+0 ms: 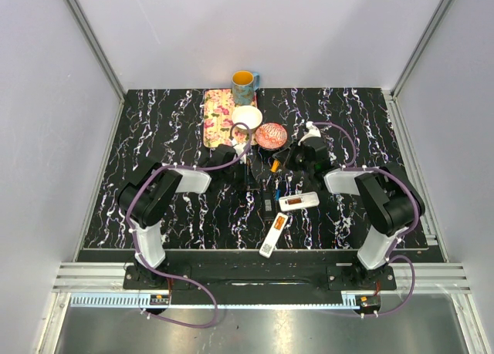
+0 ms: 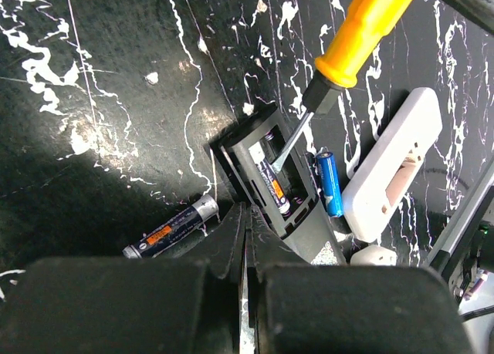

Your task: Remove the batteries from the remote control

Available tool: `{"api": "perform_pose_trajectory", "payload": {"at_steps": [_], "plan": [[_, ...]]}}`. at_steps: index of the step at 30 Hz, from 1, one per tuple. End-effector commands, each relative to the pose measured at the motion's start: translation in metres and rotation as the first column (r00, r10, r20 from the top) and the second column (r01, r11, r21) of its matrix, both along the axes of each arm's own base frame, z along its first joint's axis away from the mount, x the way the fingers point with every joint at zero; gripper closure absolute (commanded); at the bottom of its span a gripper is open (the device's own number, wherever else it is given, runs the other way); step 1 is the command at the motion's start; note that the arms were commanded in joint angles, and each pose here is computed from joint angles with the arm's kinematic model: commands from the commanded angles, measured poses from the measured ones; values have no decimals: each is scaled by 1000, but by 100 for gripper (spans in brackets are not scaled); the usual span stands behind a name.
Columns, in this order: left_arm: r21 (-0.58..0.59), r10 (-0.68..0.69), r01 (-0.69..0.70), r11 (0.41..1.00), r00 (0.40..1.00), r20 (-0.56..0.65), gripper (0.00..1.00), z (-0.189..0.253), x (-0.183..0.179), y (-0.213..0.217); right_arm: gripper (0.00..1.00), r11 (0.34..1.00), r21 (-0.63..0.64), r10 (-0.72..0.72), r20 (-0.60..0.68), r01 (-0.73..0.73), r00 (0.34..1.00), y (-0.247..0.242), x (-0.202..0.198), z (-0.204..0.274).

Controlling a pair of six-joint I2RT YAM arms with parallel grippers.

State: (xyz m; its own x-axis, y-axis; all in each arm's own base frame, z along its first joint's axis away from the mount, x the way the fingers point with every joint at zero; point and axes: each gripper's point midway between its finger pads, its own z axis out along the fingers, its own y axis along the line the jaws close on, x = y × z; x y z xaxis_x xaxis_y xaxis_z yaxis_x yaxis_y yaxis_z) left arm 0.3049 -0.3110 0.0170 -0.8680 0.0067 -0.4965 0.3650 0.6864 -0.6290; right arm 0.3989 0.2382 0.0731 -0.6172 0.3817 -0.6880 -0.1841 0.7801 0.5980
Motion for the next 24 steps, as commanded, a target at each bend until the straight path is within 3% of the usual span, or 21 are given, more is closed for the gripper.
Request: {"api": "perform_pose_trajectory", "payload": {"at_steps": [1,11,24], "plan": [[91,6,1,996,997,-77,100,-36,-12,13,100,997,73,13,17,-14,1000,13,8,8],[90,6,2,996,996,-94,100,-42,-15,13,100,976,219,-5,-63,19,998,22,2,2],[103,7,2,995,996,-88,100,-39,-17,17,100,980,196,-10,-39,17,999,19,0,13]]}}
